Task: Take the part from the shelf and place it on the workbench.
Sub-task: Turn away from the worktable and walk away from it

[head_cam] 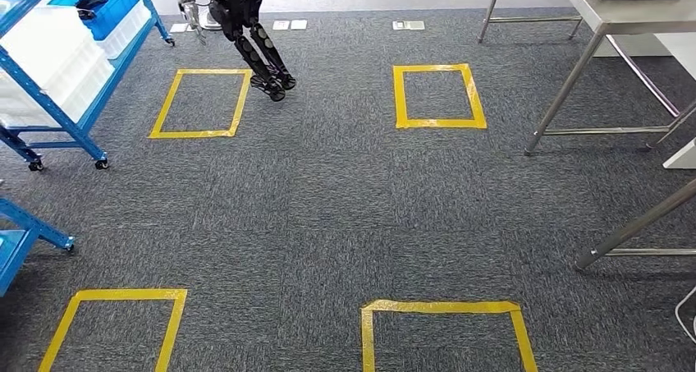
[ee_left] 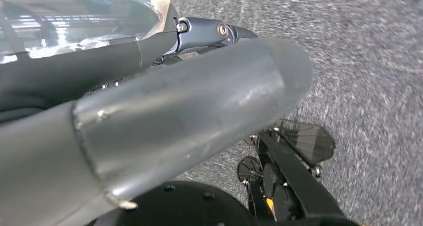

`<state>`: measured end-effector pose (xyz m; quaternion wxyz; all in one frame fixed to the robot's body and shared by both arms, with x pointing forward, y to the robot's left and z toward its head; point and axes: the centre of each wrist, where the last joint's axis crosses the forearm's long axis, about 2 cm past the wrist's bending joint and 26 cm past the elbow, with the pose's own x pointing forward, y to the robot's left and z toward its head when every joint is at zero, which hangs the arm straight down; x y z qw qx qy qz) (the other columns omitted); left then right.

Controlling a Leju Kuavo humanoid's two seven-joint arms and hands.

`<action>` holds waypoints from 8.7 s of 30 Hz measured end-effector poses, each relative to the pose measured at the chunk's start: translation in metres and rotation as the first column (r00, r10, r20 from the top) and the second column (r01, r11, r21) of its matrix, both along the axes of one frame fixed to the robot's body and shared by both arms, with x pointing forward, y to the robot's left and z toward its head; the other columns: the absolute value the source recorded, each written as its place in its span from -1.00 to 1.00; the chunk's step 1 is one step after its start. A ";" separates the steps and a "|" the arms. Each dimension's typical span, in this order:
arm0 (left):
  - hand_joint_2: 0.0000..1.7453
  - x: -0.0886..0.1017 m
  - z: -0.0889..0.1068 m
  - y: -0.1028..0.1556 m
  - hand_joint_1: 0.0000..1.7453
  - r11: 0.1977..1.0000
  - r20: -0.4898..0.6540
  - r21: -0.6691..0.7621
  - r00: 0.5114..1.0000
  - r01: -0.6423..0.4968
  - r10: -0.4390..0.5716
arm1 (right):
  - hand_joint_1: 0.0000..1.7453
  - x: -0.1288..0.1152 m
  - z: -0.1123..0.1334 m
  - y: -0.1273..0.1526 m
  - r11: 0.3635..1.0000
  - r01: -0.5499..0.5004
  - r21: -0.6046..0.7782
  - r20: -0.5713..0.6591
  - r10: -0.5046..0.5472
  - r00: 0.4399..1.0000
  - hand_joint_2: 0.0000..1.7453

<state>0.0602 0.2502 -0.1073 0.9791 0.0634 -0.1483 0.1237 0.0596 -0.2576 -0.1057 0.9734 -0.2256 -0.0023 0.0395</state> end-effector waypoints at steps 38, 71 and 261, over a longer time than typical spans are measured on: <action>-1.00 0.003 0.000 0.003 -1.00 0.998 0.015 0.010 0.998 0.069 -0.069 | -1.00 -0.001 0.001 0.007 1.000 0.029 -0.003 -0.027 -0.029 0.999 -1.00; -1.00 0.001 0.000 0.004 -1.00 1.000 0.013 0.013 1.000 0.015 -0.015 | -1.00 0.001 0.001 0.005 0.998 -0.065 -0.022 -0.019 0.065 0.998 -1.00; -1.00 -0.005 -0.001 0.004 -1.00 1.000 0.072 0.012 0.997 0.023 -0.024 | -1.00 0.000 0.000 -0.012 0.991 -0.113 -0.075 0.052 0.117 0.992 -1.00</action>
